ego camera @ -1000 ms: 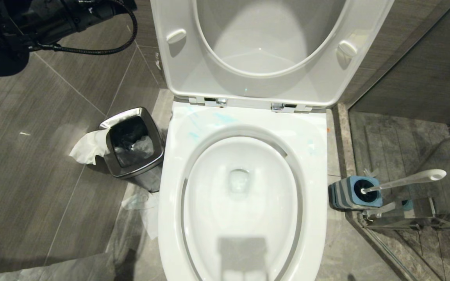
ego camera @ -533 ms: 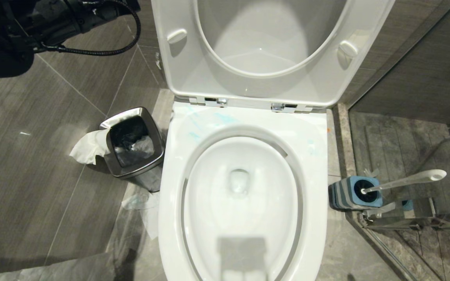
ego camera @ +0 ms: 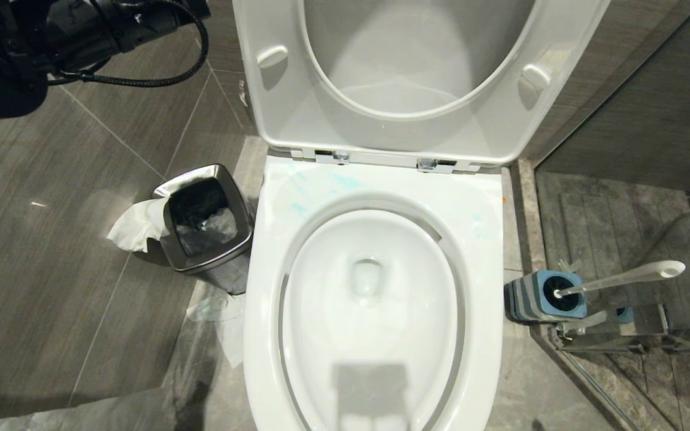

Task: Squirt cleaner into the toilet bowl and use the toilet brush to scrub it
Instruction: Close the toilet lid

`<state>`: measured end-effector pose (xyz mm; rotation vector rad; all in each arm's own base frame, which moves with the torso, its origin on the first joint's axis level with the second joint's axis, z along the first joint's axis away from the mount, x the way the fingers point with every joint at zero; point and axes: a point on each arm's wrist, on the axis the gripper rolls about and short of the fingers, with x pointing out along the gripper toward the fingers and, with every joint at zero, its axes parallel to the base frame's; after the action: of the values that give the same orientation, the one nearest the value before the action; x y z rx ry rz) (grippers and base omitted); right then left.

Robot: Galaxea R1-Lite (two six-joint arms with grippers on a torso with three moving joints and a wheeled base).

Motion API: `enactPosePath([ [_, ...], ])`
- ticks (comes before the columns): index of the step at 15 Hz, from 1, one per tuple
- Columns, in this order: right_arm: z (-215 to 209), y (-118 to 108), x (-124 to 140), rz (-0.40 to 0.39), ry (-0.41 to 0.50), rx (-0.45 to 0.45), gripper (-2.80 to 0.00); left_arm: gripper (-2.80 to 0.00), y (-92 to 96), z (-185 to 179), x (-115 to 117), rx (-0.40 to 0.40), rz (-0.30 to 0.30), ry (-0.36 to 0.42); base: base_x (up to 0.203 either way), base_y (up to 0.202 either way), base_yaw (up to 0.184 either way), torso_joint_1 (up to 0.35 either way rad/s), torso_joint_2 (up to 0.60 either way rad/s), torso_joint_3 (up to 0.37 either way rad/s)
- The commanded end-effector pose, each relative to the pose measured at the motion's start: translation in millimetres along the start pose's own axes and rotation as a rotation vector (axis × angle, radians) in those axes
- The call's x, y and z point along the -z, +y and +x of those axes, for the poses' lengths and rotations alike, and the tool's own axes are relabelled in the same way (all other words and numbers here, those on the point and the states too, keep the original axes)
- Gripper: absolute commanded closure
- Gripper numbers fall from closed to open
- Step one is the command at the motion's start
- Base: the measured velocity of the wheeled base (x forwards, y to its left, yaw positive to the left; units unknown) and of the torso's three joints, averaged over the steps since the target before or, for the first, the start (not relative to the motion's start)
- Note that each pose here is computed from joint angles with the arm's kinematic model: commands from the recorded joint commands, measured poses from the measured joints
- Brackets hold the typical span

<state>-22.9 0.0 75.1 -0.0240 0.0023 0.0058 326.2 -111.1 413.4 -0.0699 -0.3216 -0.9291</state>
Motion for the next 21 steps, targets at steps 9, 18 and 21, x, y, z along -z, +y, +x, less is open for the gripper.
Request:
enactPosePath([
  [9, 0.1, 0.0, 0.0, 0.0, 0.001, 0.0, 0.0, 0.0, -11.8, -18.2, -1.7, 0.115, -0.053, 0.085, 0.0, 0.0, 0.0, 0.0, 0.0, 0.0],
  [18, 0.1, 0.0, 0.0, 0.0, 0.001, 0.0, 0.0, 0.0, -25.1, -41.2, -17.0, 0.107, -0.07, 0.113, 0.0, 0.0, 0.0, 0.0, 0.0, 0.0],
  [21, 0.1, 0.0, 0.0, 0.0, 0.001, 0.0, 0.0, 0.0, -29.0, -45.3, -16.9, 0.146, -0.08, 0.127, 0.0, 0.0, 0.0, 0.001, 0.0, 0.08],
])
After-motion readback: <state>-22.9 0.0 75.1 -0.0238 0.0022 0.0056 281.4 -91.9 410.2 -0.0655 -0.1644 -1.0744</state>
